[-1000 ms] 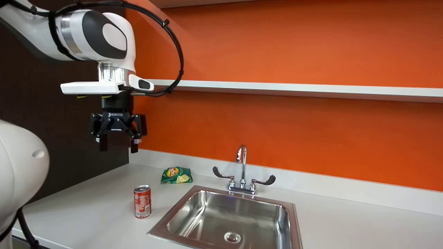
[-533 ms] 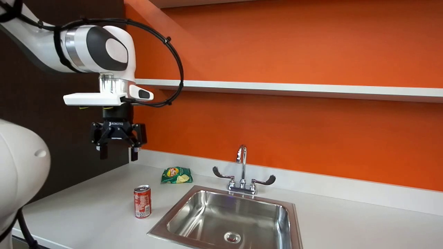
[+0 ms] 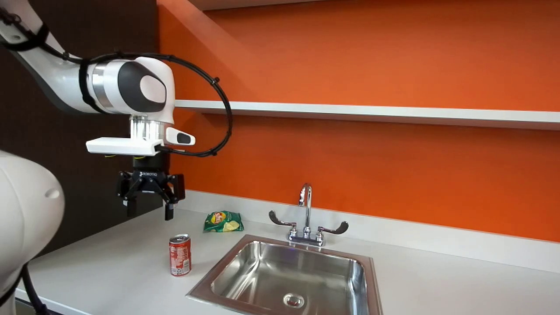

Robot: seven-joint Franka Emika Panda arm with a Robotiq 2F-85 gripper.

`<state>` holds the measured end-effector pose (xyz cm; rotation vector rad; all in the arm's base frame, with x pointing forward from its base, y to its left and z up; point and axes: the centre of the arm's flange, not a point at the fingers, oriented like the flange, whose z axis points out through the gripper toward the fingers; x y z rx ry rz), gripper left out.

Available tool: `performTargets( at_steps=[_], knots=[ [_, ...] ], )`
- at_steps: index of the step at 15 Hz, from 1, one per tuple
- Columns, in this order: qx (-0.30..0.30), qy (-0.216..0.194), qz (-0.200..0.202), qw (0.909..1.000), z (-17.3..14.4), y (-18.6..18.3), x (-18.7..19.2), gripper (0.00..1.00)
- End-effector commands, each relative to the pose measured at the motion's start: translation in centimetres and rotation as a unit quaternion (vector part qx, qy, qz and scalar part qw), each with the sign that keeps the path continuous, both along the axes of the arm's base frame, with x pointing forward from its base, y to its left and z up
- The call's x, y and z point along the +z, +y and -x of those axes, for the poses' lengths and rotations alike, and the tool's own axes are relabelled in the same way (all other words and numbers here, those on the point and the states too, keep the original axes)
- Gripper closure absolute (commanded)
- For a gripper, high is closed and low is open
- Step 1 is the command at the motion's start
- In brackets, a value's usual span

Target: Put the can on the shelf

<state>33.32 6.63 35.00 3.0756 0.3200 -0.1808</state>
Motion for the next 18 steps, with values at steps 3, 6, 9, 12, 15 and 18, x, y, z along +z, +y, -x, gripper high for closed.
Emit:
performTargets(
  at_steps=[3, 6, 9, 12, 15, 18],
  knots=[
    [-0.007, 0.020, -0.007, 0.9998, -1.6, 0.7, -4.9, 0.00],
    [-0.011, 0.037, 0.000, 0.9993, -2.0, 0.4, -7.1, 0.00],
    [-0.011, 0.057, 0.000, 0.9983, -2.1, 0.6, -9.1, 0.00],
    [-0.008, 0.076, 0.002, 0.9971, -2.2, 0.8, -11.0, 0.00],
    [-0.006, 0.088, -0.006, 0.9961, -2.0, 1.2, -12.5, 0.00],
    [-0.009, 0.087, -0.015, 0.9961, -2.2, 1.7, -13.6, 0.00]
  ],
)
